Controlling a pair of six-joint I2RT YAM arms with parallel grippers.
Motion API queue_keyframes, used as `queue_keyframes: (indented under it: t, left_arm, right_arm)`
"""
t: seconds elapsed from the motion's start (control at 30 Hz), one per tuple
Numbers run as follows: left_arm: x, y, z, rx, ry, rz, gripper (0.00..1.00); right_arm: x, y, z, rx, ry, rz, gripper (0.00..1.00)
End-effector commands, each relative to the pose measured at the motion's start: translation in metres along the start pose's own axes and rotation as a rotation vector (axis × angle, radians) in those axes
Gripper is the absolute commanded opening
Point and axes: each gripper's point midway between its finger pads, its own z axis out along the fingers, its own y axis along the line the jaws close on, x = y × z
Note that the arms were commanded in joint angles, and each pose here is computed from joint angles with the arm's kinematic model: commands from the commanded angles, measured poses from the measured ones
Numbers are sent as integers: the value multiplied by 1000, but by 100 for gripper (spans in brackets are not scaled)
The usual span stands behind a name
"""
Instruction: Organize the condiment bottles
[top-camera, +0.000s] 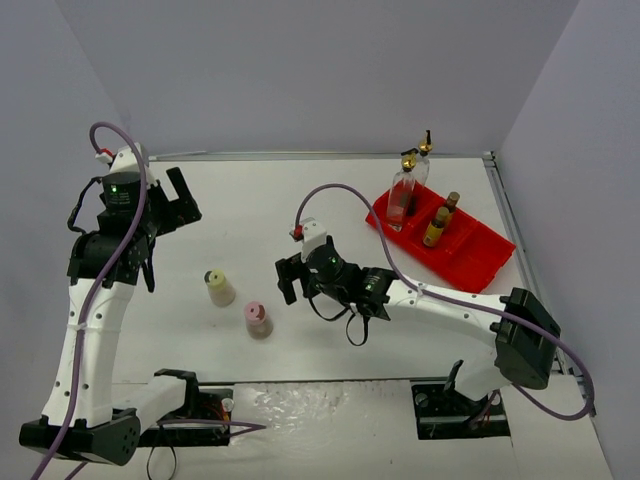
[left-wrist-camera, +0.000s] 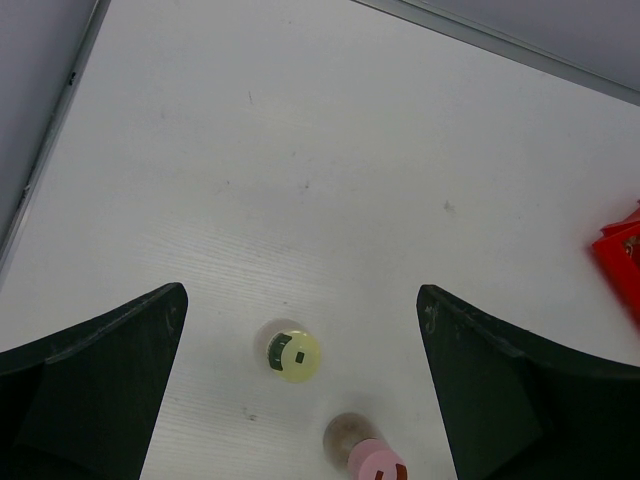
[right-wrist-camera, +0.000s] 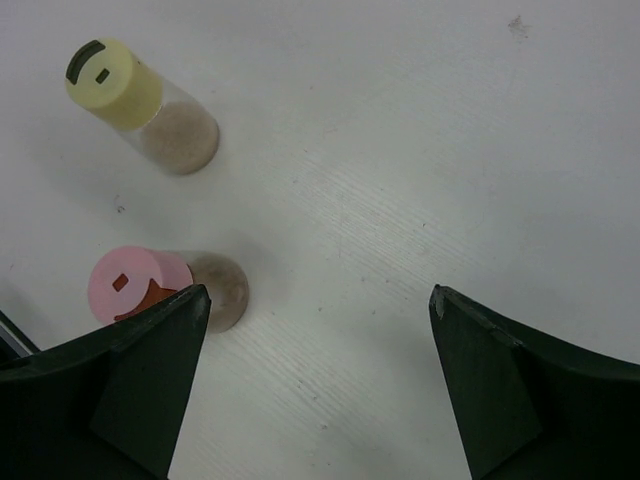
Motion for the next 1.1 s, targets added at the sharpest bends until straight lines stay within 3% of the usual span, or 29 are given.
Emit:
queue_keyframes:
  t: [0.0, 0.4, 1.07]
  left_arm:
    - [-26, -6, -11, 31, -89, -22, 97]
    - [-23, -4, -10, 27, -84, -18, 97]
    - [-26, -3, -13, 20, -94, -3, 97]
  right_arm:
    - [-14, 39, 3, -105, -59, 25, 89]
    - [16, 117, 8, -193, 6, -84, 91]
    - [34, 121, 56, -78, 30, -166, 89]
